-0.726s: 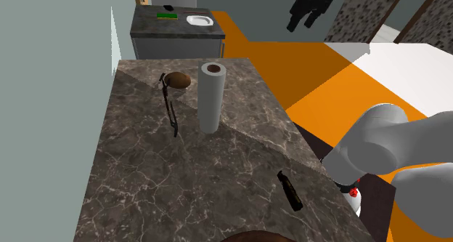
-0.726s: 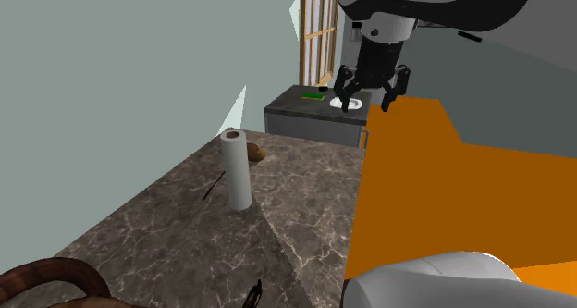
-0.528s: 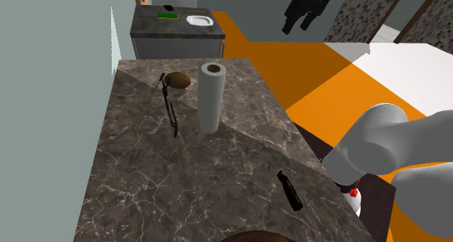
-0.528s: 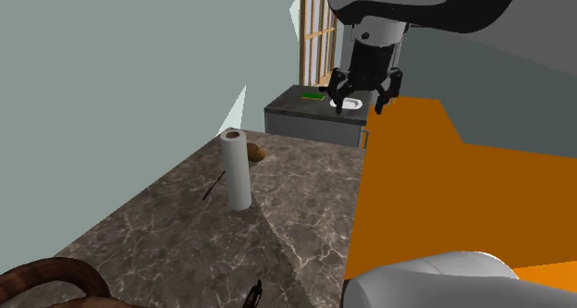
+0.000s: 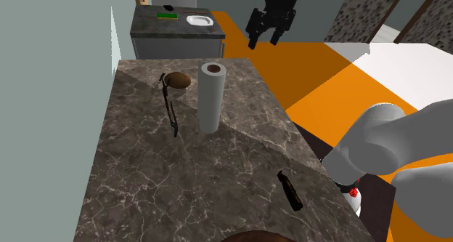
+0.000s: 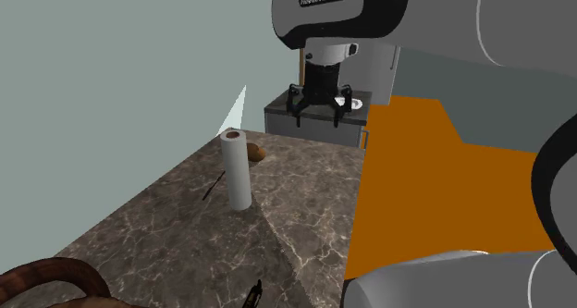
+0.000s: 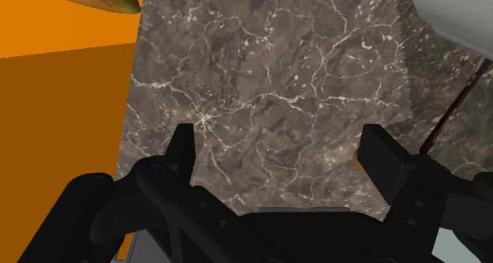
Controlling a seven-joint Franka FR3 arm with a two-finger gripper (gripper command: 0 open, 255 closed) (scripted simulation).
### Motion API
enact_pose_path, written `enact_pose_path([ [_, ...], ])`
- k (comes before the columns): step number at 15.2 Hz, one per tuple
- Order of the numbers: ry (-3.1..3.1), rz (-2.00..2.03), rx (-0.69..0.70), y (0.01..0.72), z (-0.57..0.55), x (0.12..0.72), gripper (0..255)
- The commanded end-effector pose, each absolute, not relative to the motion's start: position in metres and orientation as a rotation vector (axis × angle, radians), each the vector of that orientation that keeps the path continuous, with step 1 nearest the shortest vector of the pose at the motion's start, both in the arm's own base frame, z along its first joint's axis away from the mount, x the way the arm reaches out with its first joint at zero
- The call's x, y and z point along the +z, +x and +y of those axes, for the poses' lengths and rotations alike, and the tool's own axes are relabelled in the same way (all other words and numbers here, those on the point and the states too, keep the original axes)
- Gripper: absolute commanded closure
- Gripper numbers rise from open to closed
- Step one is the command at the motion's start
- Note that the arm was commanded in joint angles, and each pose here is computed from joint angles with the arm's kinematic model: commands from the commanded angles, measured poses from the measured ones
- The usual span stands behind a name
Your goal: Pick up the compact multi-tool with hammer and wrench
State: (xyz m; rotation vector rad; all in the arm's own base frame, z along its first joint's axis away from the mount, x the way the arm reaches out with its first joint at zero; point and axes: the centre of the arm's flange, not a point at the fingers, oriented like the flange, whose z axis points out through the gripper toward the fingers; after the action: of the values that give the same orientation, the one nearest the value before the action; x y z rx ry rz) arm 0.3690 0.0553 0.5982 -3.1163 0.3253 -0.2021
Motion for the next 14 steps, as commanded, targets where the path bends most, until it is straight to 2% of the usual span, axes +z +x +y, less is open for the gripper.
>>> enact_pose_path([
  [1, -3.113, 0.356, -0.172, 0.383, 0.074, 0.587, 0],
  [14, -3.082, 0.532, 0.025, 0.483, 0.198, 0.507, 0],
])
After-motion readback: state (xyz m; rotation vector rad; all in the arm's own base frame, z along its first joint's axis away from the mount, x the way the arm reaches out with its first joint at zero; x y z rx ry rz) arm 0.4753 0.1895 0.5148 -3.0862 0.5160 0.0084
